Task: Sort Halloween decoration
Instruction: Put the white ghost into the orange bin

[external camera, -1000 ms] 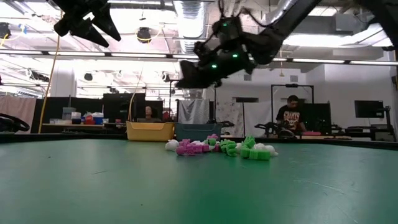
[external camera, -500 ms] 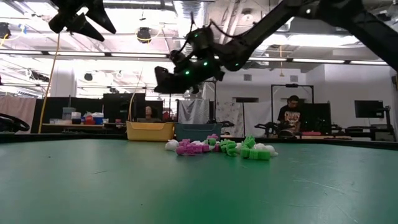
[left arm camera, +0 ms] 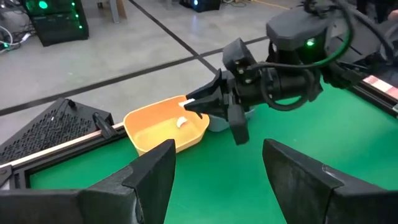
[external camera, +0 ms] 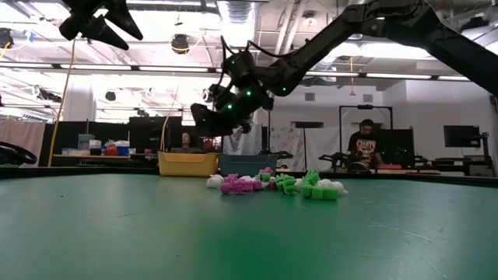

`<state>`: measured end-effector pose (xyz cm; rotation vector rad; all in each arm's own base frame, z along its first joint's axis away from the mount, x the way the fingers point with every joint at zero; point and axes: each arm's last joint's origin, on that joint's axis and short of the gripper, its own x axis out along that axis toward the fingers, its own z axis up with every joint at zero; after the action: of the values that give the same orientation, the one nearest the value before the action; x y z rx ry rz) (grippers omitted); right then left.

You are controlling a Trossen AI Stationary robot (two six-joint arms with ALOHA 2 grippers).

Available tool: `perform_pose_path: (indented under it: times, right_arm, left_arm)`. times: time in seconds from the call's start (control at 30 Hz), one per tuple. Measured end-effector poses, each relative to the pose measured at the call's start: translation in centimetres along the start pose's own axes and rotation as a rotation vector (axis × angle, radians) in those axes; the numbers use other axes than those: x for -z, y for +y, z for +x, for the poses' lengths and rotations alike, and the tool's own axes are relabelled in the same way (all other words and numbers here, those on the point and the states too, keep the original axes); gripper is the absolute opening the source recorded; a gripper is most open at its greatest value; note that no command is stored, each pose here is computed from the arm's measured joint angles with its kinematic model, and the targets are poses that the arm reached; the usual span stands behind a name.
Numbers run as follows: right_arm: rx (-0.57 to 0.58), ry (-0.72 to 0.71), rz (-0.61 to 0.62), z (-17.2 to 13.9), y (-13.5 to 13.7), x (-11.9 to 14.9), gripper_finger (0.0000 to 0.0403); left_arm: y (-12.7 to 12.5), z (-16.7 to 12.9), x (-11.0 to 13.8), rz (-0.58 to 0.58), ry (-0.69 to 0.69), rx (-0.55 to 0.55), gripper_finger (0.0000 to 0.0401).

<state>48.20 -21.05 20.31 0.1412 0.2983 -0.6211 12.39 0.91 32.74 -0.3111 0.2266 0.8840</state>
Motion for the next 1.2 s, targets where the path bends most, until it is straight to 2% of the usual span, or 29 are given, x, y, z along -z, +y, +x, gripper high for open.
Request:
perform_pose_path:
  times: [0.17,0.97,1.07,1.2]
  right_arm:
    - [0.028,0.045,0.083,0.2,-1.2,0.3,0.0087]
    - [0.021,0.045,0.070,0.2,-1.0,0.3,0.0165]
    - [-0.021,0.023,0.013,-0.6,-0.4,-0.7,0.0165]
    - [-0.064,-0.013,-0.060,-3.1,0.6,-3.8,0.0162]
  left_arm:
    - [0.0,0.0,0.0,0.000,0.000,0.000,0.0231]
    - [0.0,0.0,0.0,0.000,0.000,0.000,0.0231]
    - [0.0,0.0,0.0,0.000,0.000,0.000,0.0231]
    - [0.0,0.0,0.0,0.003,0.000,0.000,0.0231]
